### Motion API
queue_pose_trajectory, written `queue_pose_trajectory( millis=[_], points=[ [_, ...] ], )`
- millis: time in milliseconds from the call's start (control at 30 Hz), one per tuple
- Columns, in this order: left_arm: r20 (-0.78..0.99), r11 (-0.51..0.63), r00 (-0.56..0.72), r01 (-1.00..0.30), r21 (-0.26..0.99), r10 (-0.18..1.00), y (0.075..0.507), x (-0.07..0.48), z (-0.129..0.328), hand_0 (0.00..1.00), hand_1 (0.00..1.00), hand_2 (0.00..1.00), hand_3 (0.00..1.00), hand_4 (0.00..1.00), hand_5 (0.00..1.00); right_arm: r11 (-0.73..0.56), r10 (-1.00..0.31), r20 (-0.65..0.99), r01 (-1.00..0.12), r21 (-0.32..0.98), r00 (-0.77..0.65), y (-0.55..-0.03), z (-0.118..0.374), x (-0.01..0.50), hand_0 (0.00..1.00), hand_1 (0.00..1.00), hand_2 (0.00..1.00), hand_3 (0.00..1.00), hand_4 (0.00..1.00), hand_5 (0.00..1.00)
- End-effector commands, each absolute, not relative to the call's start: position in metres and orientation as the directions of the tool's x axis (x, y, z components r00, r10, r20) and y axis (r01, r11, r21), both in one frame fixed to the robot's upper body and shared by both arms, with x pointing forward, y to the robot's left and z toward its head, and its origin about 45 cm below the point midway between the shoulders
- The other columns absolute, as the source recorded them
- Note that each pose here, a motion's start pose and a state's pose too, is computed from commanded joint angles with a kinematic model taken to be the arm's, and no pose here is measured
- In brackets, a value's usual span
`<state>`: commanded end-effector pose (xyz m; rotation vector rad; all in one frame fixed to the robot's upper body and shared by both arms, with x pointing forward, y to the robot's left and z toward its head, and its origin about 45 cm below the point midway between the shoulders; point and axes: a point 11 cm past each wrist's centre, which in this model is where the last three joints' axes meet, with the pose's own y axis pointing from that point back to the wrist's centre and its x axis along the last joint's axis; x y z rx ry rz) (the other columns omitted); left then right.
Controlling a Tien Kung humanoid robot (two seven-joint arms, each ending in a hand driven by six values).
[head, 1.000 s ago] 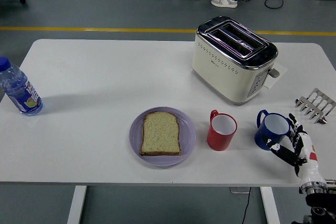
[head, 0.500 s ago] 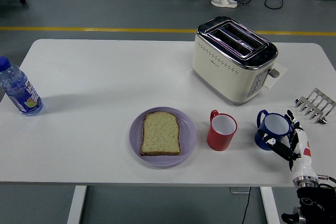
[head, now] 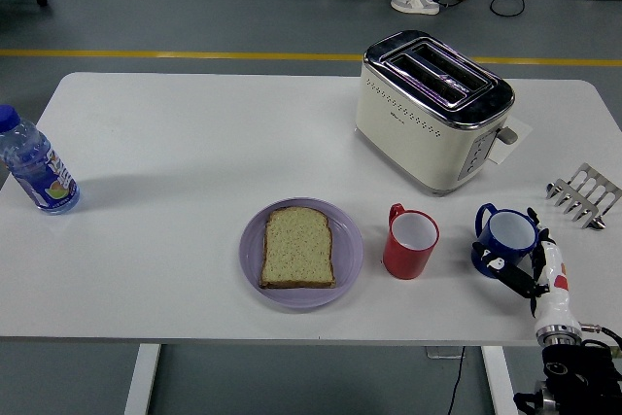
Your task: Pick up the cup,pour liquid into bread,place the cup on the desk
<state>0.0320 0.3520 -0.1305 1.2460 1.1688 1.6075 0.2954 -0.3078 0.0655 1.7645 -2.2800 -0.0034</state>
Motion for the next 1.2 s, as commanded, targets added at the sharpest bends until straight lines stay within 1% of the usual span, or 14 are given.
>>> queue_pose_trajectory(
  millis=[733, 767, 967, 1000, 1167, 1200],
  points=[
    [0.264, -0.276, -0.215, -0.030, 0.961, 0.940, 0.351, 0.026, -0.131, 0.634, 0.647, 0.656, 0.508, 0.239, 0.847, 0.306, -0.941, 0.205, -0.937, 0.167, -0.270, -0.307, 0.056, 0.297, 0.978, 0.871, 0.951, 0.998, 0.987, 0.149],
    [0.264, -0.276, -0.215, -0.029, 0.961, 0.940, 0.351, 0.026, -0.131, 0.634, 0.647, 0.656, 0.508, 0.238, 0.848, 0.305, -0.941, 0.204, -0.938, 0.166, -0.270, -0.307, 0.055, 0.297, 0.945, 0.830, 0.928, 0.961, 0.976, 0.145],
    [0.264, -0.275, -0.212, -0.026, 0.961, 0.941, 0.350, 0.024, -0.132, 0.634, 0.647, 0.656, 0.508, 0.238, 0.848, 0.305, -0.942, 0.201, -0.937, 0.169, -0.270, -0.306, 0.053, 0.297, 0.945, 0.830, 0.928, 0.961, 0.976, 0.145],
    [0.264, -0.275, -0.211, -0.026, 0.961, 0.941, 0.350, 0.024, -0.132, 0.634, 0.648, 0.656, 0.508, 0.239, 0.847, 0.305, -0.942, 0.198, -0.938, 0.168, -0.271, -0.306, 0.053, 0.297, 0.910, 0.801, 0.884, 0.922, 0.953, 0.127],
    [0.264, -0.276, -0.210, -0.025, 0.961, 0.941, 0.350, 0.023, -0.132, 0.634, 0.648, 0.656, 0.508, 0.239, 0.847, 0.304, -0.943, 0.190, -0.939, 0.162, -0.272, -0.306, 0.052, 0.297, 0.910, 0.801, 0.884, 0.922, 0.953, 0.127],
    [0.264, -0.276, -0.210, -0.026, 0.961, 0.941, 0.350, 0.024, -0.132, 0.634, 0.647, 0.656, 0.508, 0.239, 0.847, 0.304, -0.944, 0.185, -0.940, 0.158, -0.274, -0.307, 0.052, 0.298, 0.876, 0.749, 0.828, 0.866, 0.927, 0.096]
  ],
)
